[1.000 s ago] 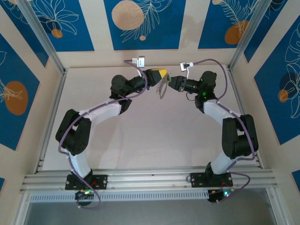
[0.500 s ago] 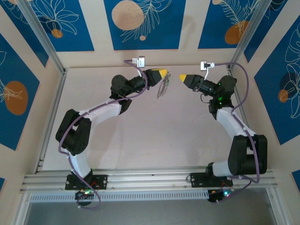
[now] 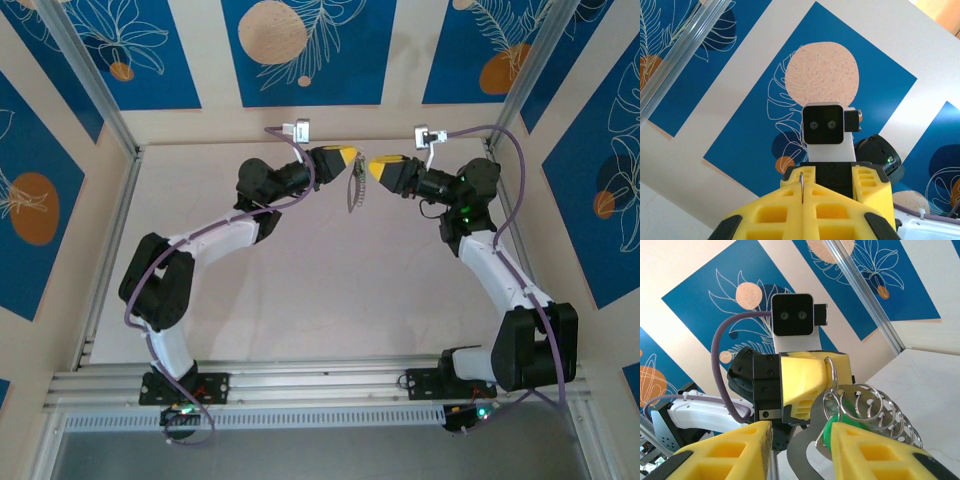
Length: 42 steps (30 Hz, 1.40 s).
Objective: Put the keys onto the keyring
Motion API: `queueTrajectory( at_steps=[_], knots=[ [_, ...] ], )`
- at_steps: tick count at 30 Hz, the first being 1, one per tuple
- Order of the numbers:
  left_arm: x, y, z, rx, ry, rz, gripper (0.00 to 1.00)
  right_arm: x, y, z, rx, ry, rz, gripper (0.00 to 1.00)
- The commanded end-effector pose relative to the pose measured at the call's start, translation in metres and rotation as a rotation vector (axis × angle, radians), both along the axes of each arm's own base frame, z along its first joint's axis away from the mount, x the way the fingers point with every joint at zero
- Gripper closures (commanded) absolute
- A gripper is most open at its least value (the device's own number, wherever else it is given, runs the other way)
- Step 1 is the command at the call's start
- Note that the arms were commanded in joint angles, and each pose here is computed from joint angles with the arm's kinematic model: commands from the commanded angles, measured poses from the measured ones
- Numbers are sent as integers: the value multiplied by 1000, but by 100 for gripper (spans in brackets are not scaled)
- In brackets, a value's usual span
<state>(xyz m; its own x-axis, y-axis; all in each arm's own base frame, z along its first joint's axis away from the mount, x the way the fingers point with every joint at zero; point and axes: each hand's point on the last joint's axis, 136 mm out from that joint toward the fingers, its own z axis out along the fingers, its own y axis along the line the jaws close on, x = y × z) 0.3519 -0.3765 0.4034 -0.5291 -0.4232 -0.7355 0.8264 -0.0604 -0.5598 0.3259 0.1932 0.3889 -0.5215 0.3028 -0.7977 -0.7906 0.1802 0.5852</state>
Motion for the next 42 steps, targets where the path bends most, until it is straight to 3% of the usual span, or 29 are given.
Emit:
queueTrajectory(
  at_steps=[1,17,25,42],
  knots=[
    [-8,-2,18,-32,-71,-16,100,6,2,4,-5,-17,-3,63],
    [-8,-4,15,-35,-69,-27,100,21,9,5,10,-6,4,71],
    [-7,-3,17,-39,-71,-24,100,17,16,-2,3,4,44,100],
    [-12,-4,19,-43,-82,-27,100,27,36,-27,3,79,67,100]
  ],
)
